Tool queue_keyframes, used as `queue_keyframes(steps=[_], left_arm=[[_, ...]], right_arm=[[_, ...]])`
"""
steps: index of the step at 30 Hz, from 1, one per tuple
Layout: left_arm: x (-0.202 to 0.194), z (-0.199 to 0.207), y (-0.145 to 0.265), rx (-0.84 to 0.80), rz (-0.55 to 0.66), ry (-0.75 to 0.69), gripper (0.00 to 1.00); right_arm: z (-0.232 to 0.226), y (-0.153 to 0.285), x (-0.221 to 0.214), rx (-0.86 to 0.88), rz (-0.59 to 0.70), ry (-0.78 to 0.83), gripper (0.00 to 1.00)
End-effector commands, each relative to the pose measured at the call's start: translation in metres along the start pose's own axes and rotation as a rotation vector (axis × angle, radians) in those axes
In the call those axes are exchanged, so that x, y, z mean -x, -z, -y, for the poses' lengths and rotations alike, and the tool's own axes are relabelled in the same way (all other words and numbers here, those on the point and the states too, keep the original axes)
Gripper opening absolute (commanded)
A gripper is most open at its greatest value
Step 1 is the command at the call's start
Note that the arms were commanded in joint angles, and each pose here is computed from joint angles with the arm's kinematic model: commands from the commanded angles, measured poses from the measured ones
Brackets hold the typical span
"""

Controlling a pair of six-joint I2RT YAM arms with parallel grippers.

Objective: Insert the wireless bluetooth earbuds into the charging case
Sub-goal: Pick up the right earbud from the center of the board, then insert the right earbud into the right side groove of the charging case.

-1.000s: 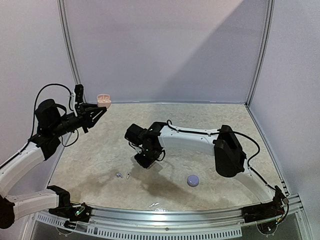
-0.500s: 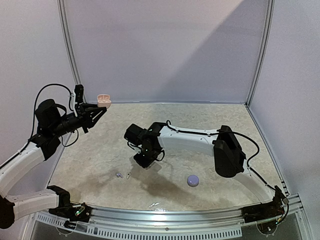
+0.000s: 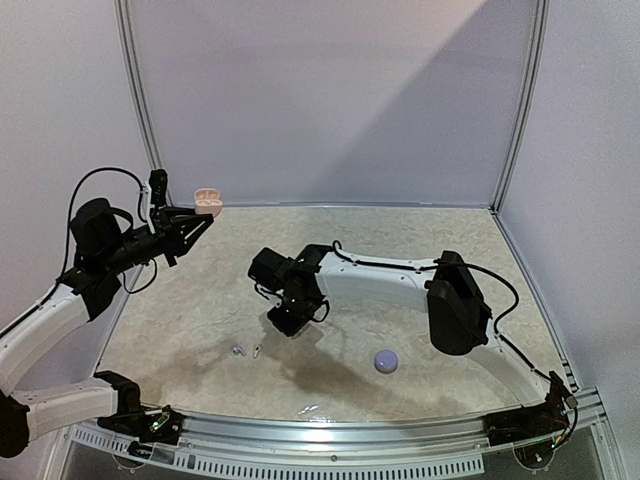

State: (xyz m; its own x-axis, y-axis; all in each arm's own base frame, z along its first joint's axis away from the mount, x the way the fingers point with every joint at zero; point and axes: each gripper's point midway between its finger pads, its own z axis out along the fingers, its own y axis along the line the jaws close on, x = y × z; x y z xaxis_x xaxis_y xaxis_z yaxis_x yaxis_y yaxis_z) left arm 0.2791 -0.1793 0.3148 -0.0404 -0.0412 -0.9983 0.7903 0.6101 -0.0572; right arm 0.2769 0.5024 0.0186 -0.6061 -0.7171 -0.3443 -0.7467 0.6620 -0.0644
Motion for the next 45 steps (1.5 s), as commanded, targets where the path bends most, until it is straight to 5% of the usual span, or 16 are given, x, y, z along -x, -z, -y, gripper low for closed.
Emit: queue_keyframes(steps=[1, 12, 23, 30, 38, 45], left_arm=[[-0.004, 0.003, 0.000, -0.009, 0.000, -0.013, 0.00], [0.000, 0.003, 0.001, -0.004, 0.016, 0.009, 0.00], [0.073, 0.009, -0.001, 0.066, 0.303, -0.202, 0.00], [0.096, 0.035, -0.002, 0.061, 0.456, -0.359, 0.00], [0.115, 0.060, -0.004, -0.016, 0.538, -0.394, 0.00], [0.117, 0.068, -0.007, -0.056, 0.537, -0.352, 0.00]], right_arm=[[0.000, 0.018, 0.010, -0.004, 0.040, -0.019, 0.00], [0.023, 0.094, 0.055, 0.096, 0.241, -0.169, 0.00], [0.044, 0.369, 0.144, 0.300, 0.959, -0.242, 0.00], [0.028, 0.483, 0.149, 0.473, 1.270, -0.240, 0.00], [-0.018, 0.532, 0.146, 0.674, 1.422, -0.088, 0.00], [-0.040, 0.521, 0.151, 0.724, 1.421, -0.030, 0.00]])
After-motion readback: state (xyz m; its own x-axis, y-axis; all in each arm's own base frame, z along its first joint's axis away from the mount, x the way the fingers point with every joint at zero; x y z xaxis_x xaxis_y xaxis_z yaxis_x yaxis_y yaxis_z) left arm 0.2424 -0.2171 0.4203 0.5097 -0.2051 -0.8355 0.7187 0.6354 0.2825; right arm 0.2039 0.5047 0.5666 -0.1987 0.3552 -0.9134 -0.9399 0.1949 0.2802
